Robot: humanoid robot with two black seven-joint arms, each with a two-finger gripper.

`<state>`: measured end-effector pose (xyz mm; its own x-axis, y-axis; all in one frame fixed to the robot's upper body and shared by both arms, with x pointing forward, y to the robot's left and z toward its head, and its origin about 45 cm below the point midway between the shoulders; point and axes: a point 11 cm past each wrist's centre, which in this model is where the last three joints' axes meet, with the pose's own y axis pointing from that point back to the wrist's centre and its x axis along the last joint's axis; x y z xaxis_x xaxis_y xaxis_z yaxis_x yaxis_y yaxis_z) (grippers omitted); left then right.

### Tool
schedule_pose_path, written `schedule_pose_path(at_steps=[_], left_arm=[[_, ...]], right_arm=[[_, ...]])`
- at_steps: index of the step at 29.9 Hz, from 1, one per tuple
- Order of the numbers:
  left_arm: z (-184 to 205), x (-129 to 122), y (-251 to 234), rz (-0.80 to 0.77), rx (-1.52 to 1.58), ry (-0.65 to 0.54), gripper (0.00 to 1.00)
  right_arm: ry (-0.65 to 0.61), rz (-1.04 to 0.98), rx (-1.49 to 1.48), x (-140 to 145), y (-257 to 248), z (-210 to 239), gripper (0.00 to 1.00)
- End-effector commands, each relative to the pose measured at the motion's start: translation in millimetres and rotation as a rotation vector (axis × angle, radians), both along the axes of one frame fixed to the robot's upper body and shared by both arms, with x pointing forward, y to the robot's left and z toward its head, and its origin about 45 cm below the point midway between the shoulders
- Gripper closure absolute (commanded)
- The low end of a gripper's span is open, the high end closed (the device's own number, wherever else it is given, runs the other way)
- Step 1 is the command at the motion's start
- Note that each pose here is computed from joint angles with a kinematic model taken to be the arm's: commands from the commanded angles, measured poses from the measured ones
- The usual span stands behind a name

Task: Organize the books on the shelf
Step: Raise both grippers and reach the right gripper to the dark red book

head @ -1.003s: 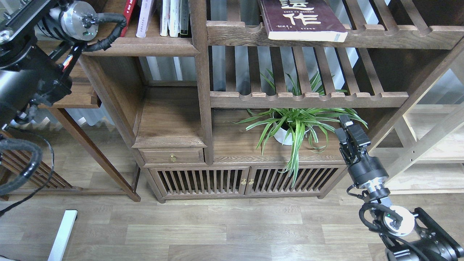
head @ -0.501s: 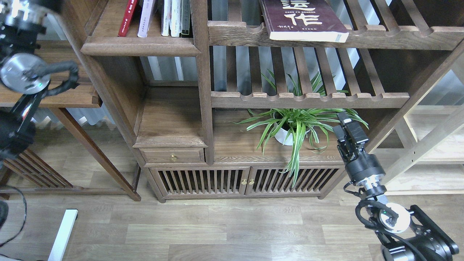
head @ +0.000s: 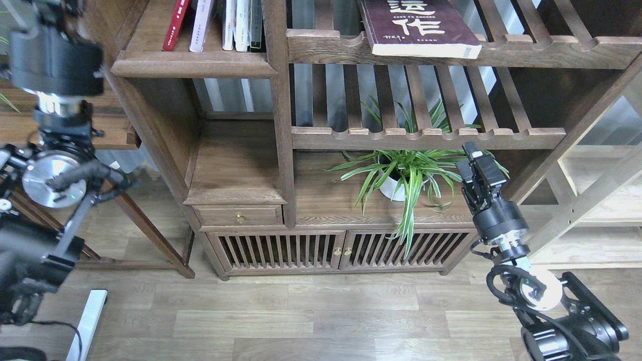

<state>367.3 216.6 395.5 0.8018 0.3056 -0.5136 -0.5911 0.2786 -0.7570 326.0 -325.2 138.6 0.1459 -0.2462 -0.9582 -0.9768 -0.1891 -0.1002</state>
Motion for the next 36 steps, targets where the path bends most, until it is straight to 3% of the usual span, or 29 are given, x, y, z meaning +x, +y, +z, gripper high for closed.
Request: schedule_pose_path(at_steps=[1,7,12,17,22,30,36], left_arm=[[-14.3,-2.6,-9.8,-0.03,-0.017,0.043,0.5],[-44.1,-16.0,-33.4,-0.108,-0.016,0.132,0.41],[-78.9,-37.7,-61.8,-0.235,0.085,0.234,0.19],[-95.1,-50.9,-86.8,-0.317,0.128,0.272,0.02],[-110.6,-58.7,-98.6,-0.361,0.172,0.308,0.01],[-143.0,-61.1,-84.0,-0.352,0.34,0.365,0.01],[-148.7,-57.8,-72.7,-0.33,0.377,0.379,0.01]], right_arm=[[-0.049,0.024,0.018,4.4,9.8,16.3,0.27],[-0.135,0.051,0.057,9.4,23.4,44.8,0.26],[-0.166,0.068,0.07,9.4,30.3,55.3,0.26],[-0.198,0.084,0.107,14.8,45.0,64.4,0.26],[-0.228,0.098,0.17,23.3,67.4,73.8,0.26],[-0.171,0.14,0.242,56.3,120.2,100.5,0.26],[-0.118,0.146,0.232,68.6,131.2,109.1,0.26]])
